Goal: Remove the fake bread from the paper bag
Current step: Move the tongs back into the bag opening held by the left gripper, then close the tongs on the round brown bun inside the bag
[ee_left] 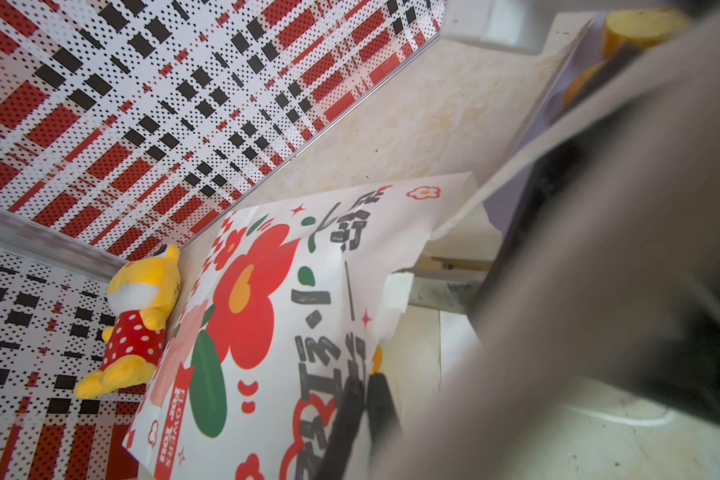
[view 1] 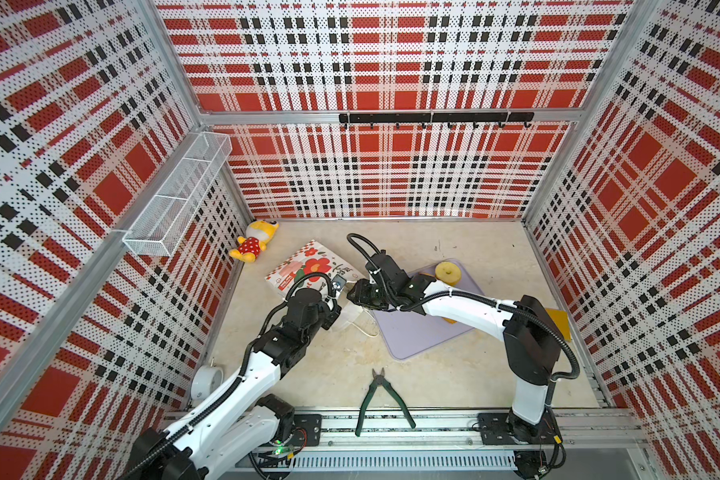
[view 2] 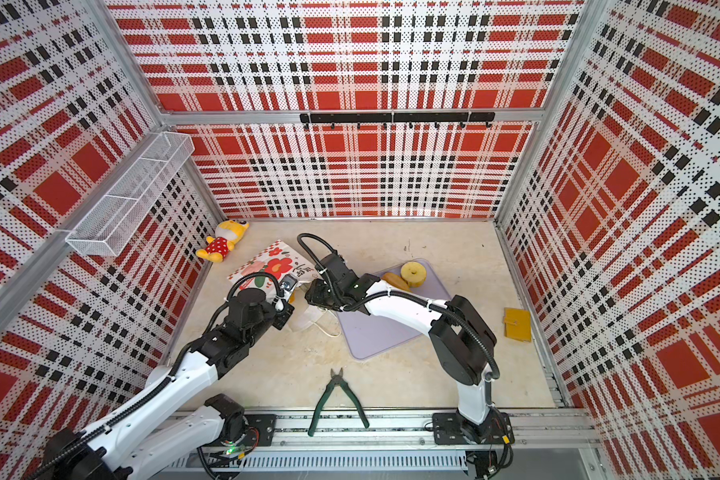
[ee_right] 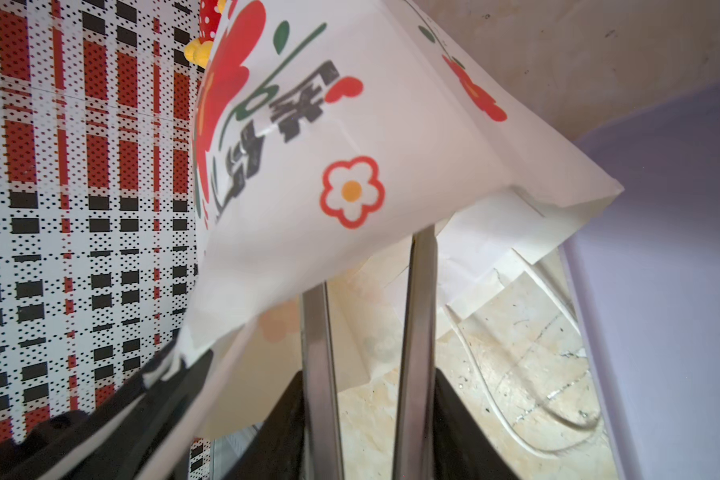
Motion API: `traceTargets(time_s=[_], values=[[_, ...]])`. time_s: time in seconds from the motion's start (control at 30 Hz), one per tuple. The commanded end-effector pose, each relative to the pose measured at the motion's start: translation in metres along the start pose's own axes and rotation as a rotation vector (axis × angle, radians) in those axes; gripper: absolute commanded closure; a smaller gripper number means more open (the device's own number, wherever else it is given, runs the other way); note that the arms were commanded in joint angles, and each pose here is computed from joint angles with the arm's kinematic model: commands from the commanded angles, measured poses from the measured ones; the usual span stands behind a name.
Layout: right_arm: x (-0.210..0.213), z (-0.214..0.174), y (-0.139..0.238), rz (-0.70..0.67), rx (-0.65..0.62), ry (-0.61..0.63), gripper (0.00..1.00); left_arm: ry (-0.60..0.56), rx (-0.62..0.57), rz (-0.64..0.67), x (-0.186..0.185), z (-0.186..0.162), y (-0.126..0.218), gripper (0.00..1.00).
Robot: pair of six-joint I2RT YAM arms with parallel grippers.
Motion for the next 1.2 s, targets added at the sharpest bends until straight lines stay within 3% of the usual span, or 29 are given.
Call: traceTargets(time_s=[0.0, 0.2, 0.43, 0.8, 1.17], values=[[0.020, 0.021, 0.001, 0.079, -0.068, 0.009, 0.56, 0.016, -0.014, -0.001, -0.002, -0.001, -0.001, 1.00], [0.017, 0.022, 0.000, 0.031, -0.050, 0.032, 0.67, 0.019, -0.014, 0.000, -0.002, -0.001, -0.001, 1.00], [0.007, 0.008, 0.012, 0.009, -0.038, 0.053, 1.00, 0.032, -0.014, 0.011, -0.001, 0.000, -0.001, 1.00], [0.029, -0.020, 0.051, 0.192, -0.069, 0.138, 1.00, 0.153, -0.022, 0.073, 0.018, 0.009, -0.004, 1.00], [0.019, -0.065, 0.120, 0.206, -0.088, 0.134, 1.00, 0.183, -0.019, 0.091, 0.027, 0.010, -0.005, 1.00]])
Point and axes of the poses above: each gripper's point midway between its finger pads, its own y axis back along the fingers, its own x axis along the line the jaws close on, z = x × y, the point moved 7 cm from there along y, back along the fingers, and after that the axes turned 11 degrees about y, right-handed, at the moved point
